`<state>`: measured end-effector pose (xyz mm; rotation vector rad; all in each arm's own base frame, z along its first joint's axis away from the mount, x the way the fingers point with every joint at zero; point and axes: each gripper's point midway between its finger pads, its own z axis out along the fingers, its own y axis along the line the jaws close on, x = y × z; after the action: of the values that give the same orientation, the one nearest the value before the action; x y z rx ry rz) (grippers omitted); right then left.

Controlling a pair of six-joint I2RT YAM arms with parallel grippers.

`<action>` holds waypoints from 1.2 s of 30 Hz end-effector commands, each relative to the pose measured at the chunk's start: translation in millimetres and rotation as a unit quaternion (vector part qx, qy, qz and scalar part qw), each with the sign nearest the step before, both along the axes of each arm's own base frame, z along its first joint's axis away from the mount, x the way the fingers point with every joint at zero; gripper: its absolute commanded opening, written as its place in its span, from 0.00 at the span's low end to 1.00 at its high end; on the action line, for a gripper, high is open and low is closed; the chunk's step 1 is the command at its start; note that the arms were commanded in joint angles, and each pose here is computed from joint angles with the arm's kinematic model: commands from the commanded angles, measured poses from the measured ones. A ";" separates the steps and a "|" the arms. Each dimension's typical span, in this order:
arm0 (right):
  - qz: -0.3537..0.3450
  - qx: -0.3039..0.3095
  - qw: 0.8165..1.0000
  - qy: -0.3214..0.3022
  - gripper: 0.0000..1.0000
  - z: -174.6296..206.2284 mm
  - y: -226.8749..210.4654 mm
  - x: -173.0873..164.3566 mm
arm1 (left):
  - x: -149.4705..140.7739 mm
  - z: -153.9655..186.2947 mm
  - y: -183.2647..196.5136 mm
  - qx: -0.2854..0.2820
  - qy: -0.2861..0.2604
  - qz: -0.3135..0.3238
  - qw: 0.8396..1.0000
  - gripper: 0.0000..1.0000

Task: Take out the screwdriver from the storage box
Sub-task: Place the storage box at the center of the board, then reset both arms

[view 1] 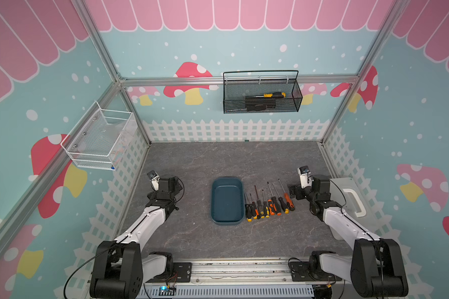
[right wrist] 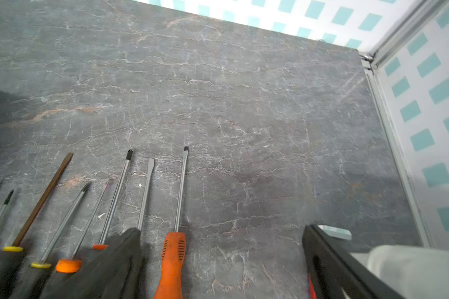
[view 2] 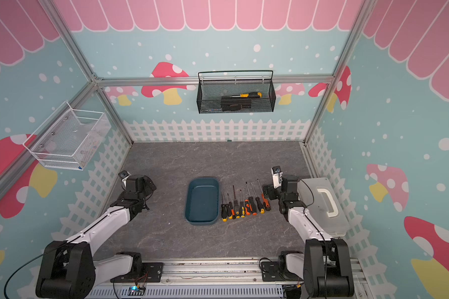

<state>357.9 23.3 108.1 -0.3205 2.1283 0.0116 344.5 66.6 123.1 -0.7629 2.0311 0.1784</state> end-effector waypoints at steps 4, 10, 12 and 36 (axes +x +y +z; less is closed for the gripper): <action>0.098 0.004 0.991 -0.092 0.99 14.4 24.8 26.8 | 24.1 29.2 1.4 0.036 -0.084 -0.042 0.995 0.99; 0.078 0.010 0.988 -0.130 0.99 4.7 19.8 26.8 | 19.5 27.1 11.8 0.106 -0.125 -0.040 0.986 0.99; 0.078 0.011 0.988 -0.130 0.99 4.6 19.9 28.7 | 19.0 23.7 9.8 0.115 -0.138 -0.048 0.983 0.99; -0.020 -0.010 0.993 -0.119 0.99 -11.1 -9.3 36.2 | 54.2 -5.3 -50.4 0.164 -0.120 -0.193 0.960 0.99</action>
<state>393.0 13.2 94.4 -0.2864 1.9032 -0.0684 392.9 18.0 108.9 -0.1782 1.8359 0.1916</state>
